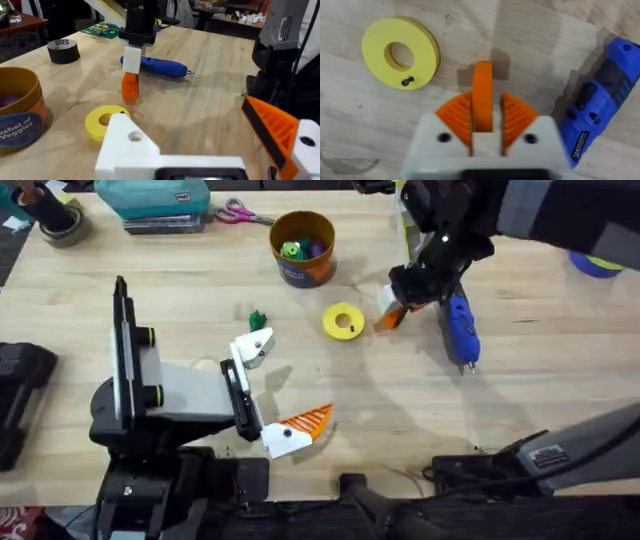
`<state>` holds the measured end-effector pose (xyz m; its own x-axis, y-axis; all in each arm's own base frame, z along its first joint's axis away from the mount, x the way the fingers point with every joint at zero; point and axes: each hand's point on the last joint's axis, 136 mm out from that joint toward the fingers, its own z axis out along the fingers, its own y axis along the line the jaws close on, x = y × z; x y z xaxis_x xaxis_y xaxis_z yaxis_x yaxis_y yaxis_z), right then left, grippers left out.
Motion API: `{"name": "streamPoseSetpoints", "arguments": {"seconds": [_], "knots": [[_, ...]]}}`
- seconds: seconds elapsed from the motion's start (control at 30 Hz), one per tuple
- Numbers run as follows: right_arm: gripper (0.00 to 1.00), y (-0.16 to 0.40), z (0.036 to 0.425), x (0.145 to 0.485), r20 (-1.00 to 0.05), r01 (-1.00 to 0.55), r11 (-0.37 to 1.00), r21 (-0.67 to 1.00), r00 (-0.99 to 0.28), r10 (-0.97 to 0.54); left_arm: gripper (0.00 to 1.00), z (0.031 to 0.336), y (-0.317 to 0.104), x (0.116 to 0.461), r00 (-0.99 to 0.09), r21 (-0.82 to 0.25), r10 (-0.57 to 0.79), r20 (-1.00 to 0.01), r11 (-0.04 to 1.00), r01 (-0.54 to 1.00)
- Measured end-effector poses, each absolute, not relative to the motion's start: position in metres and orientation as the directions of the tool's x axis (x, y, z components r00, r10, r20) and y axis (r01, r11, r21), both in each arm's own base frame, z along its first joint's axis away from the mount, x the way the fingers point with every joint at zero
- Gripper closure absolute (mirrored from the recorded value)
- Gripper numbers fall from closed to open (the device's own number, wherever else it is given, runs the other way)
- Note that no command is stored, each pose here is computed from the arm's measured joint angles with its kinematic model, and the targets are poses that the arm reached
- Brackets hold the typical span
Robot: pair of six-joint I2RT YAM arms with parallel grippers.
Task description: Pick up the gripper from the table and insert it into the empty holder that is missing its gripper. Then pick up a screw, insert it into the mounting hole, and use the screwdriver to tighten it. Finally, clean up the table by picking up the vegetable and placing it into the bucket.
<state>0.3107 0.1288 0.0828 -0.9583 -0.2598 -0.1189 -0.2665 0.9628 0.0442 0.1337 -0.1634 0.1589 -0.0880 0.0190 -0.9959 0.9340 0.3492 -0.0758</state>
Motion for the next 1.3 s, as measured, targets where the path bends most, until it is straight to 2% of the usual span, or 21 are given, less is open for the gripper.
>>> {"name": "streamPoseSetpoints", "arguments": {"seconds": [0.1, 0.13, 0.43, 0.57, 0.77, 0.93, 1.17, 1.3], "knots": [[0.953, 0.129, 0.083, 0.312, -0.123, -0.262, 0.964, 0.045, -0.959, -0.255, 0.015, 0.159, -0.163, 0.134, -0.088, -0.076, 0.019, -0.996, 0.349, 0.934], [0.984, 0.129, 0.083, 0.312, -0.124, -0.262, 0.964, 0.045, -0.959, -0.255, 0.015, 0.159, -0.163, 0.134, -0.088, -0.076, 0.019, -0.996, 0.349, 0.934], [0.992, 0.127, 0.084, 0.306, -0.098, -0.261, 0.965, 0.042, -0.962, -0.256, 0.015, 0.159, -0.163, 0.134, -0.088, -0.076, 0.019, -0.996, 0.349, 0.934], [0.992, 0.125, 0.098, 0.301, -0.066, -0.259, 0.965, 0.039, -0.964, -0.256, 0.015, 0.159, -0.163, 0.134, -0.088, -0.076, 0.019, -0.996, 0.349, 0.934], [0.992, 0.131, 0.155, 0.317, -0.142, -0.262, 0.964, 0.049, -0.957, -0.253, 0.016, 0.159, -0.163, 0.134, -0.088, -0.076, 0.019, -0.996, 0.349, 0.934], [0.992, 0.134, 0.195, 0.317, -0.239, -0.265, 0.961, 0.077, -0.941, -0.240, 0.015, 0.159, -0.163, 0.134, -0.088, -0.076, 0.019, -0.996, 0.349, 0.934], [0.992, 0.144, 0.233, 0.301, -0.332, -0.288, 0.937, 0.197, -0.919, -0.213, 0.015, 0.159, -0.163, 0.134, -0.088, -0.076, 0.019, -0.996, 0.349, 0.934], [0.992, 0.155, 0.256, 0.308, -0.425, -0.320, 0.899, 0.301, -0.888, -0.174, 0.015, 0.159, -0.163, 0.134, -0.088, -0.076, 0.019, -0.996, 0.349, 0.934]]}}
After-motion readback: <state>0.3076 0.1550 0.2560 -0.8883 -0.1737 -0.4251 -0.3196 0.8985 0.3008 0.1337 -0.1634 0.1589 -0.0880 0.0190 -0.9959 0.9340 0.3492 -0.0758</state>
